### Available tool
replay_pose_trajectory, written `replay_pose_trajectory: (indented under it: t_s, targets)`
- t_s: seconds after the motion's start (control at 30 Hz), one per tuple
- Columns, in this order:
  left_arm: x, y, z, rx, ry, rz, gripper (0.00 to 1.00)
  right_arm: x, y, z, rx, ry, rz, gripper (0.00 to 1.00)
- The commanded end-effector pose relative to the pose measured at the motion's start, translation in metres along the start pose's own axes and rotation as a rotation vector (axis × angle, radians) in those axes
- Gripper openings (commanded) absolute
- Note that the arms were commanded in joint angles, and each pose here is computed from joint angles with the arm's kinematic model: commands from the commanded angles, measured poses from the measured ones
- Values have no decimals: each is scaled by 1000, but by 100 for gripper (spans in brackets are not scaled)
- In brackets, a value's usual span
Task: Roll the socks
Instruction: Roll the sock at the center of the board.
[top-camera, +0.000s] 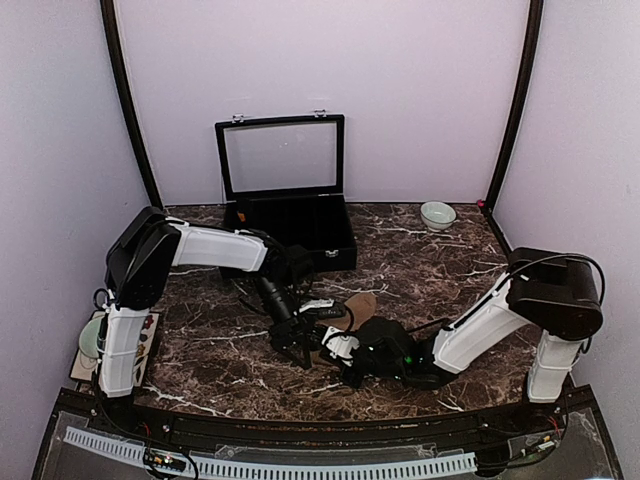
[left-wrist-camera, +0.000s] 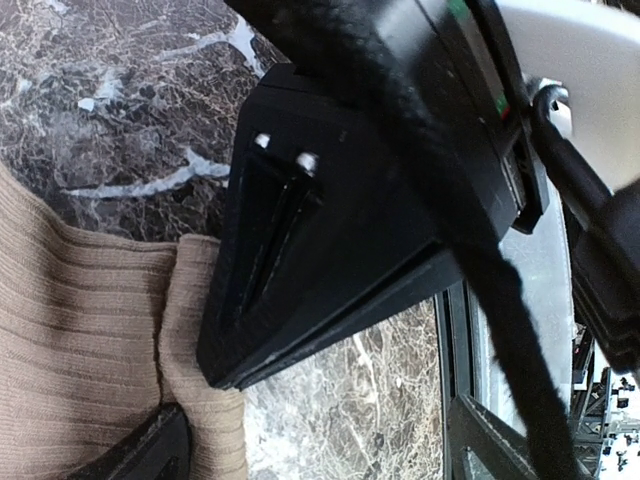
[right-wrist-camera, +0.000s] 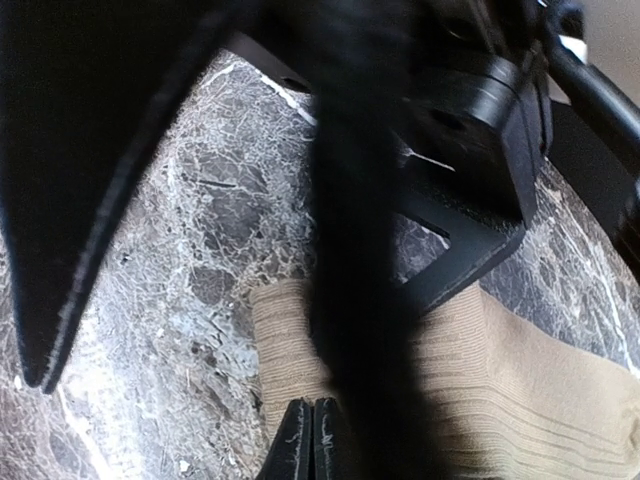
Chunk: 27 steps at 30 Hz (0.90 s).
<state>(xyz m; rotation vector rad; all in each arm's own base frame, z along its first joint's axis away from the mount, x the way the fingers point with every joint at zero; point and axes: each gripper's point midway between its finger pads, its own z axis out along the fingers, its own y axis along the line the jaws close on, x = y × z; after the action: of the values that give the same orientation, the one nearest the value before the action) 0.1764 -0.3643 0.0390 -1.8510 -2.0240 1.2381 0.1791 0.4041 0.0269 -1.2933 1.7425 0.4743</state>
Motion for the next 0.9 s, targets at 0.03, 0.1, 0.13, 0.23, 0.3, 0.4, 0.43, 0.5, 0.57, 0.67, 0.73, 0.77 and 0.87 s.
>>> replay_pose_trajectory:
  t_s: [0.03,0.1,0.13,0.23,0.3,0.4,0.43,0.5,0.57,0.67,0.73,0.77,0.87]
  targets:
    - [65,37,18,-165,257,-100,93,52,5,-2,-27,143,55,1]
    - [47,34,-3,-249,206,-69,93,54,6,-4,-34,149,59,1]
    - [39,35,-13,-304,188,-53,94,56,6,-5,-34,154,61,1]
    - [15,32,-44,-444,123,9,99,56,5,-6,-25,165,75,0]
    - [2,30,-60,-517,76,36,99,55,5,-5,-29,170,82,0]
    - [-11,22,-76,-555,29,40,99,55,6,-5,-33,169,94,0]
    - [-13,18,-78,-552,18,37,99,54,7,-5,-35,168,98,0]
    - [-18,11,-81,-534,-5,32,99,54,7,-5,-39,171,101,0]
    - [-21,3,-85,-526,-36,40,99,53,8,-4,-42,173,105,0]
    - [-24,-5,-100,-558,-98,72,99,52,9,-3,-49,179,119,0]
    - [-25,-12,-108,-580,-114,123,99,52,10,-2,-53,192,133,0]
    - [-24,-16,-110,-587,-105,166,99,52,10,-2,-53,198,146,0]
    - [-23,-10,-123,-655,-54,247,99,51,10,-2,-64,208,192,0]
